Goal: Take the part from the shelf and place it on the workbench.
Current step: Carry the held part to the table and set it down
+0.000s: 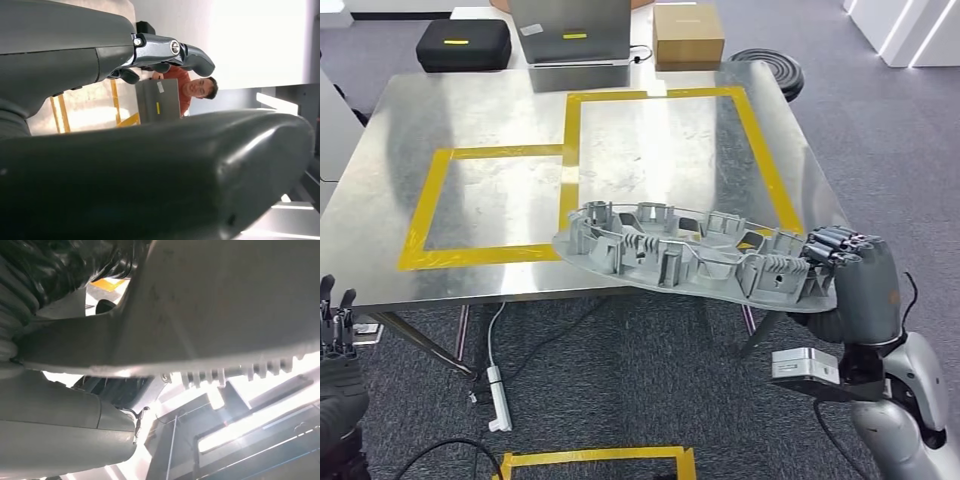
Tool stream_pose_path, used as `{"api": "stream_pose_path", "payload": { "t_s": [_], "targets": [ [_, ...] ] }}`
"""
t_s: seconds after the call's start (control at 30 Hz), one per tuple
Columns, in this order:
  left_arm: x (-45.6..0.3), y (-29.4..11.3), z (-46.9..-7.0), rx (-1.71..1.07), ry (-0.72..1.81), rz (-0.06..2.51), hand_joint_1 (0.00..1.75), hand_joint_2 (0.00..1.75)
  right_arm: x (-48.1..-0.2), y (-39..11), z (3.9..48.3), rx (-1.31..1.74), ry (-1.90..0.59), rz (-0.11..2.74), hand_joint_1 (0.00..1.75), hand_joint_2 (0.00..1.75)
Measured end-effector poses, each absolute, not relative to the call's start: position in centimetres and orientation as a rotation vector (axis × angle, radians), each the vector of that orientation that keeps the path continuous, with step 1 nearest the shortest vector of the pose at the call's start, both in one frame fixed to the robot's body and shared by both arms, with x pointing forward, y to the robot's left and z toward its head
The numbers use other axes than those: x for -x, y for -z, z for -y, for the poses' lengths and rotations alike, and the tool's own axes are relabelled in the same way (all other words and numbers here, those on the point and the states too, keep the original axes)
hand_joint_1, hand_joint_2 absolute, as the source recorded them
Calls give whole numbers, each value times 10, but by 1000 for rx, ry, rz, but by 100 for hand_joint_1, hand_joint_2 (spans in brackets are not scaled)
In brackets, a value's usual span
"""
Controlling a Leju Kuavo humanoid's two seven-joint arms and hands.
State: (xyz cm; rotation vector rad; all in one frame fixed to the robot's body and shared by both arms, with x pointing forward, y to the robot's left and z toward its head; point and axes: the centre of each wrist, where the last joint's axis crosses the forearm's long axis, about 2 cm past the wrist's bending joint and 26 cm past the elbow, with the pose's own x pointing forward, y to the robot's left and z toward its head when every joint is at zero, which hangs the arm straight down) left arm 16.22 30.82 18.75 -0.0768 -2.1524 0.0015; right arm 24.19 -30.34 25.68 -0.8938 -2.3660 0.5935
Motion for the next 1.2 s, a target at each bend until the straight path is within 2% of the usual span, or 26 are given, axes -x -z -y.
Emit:
{"api": "stream_pose_path", "payload": {
  "t_s": [1.2],
  "targets": [
    [-166,-189,-307,92,15,2160,0,0,-249,-256,305,883,-603,2329,175,175]
  ]
}}
